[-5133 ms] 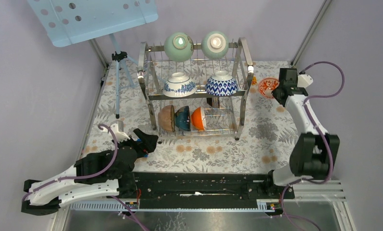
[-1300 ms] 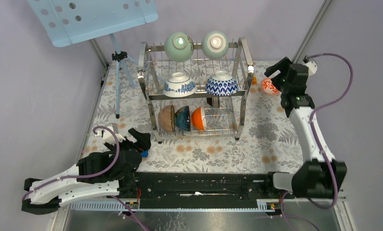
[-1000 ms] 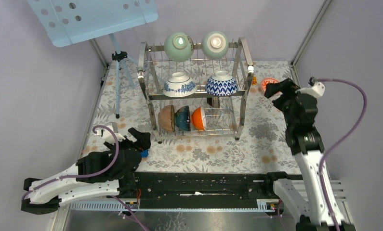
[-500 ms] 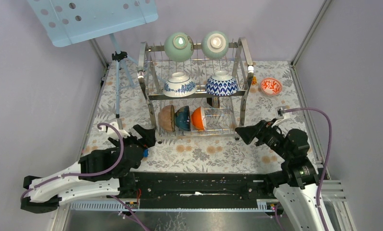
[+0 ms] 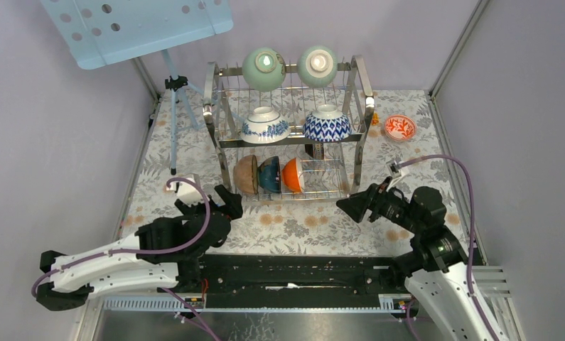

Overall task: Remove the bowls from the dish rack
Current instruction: Pick up the bowl from the dish rack.

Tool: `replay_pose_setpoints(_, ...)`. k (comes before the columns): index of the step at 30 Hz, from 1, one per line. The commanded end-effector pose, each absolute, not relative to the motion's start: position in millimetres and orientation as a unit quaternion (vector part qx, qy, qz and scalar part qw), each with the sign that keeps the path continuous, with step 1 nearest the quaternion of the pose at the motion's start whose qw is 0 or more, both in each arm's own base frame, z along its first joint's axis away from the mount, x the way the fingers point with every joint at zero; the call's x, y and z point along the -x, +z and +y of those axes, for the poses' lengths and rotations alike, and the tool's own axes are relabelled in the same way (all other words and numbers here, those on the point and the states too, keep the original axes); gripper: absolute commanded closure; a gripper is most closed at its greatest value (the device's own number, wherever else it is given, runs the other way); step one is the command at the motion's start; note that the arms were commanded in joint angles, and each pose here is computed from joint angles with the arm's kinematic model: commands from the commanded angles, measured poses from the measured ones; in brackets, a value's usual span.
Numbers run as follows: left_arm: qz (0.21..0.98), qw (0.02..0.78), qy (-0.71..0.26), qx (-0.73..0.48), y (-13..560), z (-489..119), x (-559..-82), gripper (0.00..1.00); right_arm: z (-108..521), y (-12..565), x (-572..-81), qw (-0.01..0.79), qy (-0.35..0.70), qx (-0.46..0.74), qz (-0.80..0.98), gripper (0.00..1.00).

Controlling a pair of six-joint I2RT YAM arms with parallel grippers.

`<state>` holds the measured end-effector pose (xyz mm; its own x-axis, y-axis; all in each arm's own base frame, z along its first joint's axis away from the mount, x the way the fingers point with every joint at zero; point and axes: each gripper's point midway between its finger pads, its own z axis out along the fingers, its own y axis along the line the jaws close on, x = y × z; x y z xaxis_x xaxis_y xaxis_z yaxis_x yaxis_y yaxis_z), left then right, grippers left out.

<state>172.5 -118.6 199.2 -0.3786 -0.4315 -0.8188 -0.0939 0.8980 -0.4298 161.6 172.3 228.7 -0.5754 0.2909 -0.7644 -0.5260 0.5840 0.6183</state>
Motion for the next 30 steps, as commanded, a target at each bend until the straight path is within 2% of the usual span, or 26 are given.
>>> replay_pose_setpoints(1, 0.813, 0.528, -0.175, 0.169, 202.7, -129.3, -173.4, 0.01, 180.7, 239.6, -165.1, 0.459, 0.446, 0.109, 0.761, 0.18)
replay_pose_setpoints(14, 0.818, 0.518, -0.187, 0.165, 197.8, -128.7, -168.9, 0.01, 238.8, 206.8, -165.1, 0.446, 0.393, 0.132, 0.793, 0.19)
replay_pose_setpoints(20, 0.821, 0.514, -0.188, 0.164, 189.3, -125.9, -166.8, 0.01, 246.6, 185.6, -183.8, 0.494, 0.307, 0.079, 0.809, 0.15)
replay_pose_setpoints(26, 0.818, 0.516, -0.192, 0.164, 186.8, -122.9, -166.2, 0.01, 254.2, 176.5, -197.3, 0.539, 0.342, 0.010, 0.769, 0.12)
replay_pose_setpoints(30, 0.817, 0.518, -0.193, 0.165, 184.0, -119.6, -165.9, 0.01, 259.7, 168.8, -200.7, 0.555, 0.316, 0.035, 0.769, 0.09)
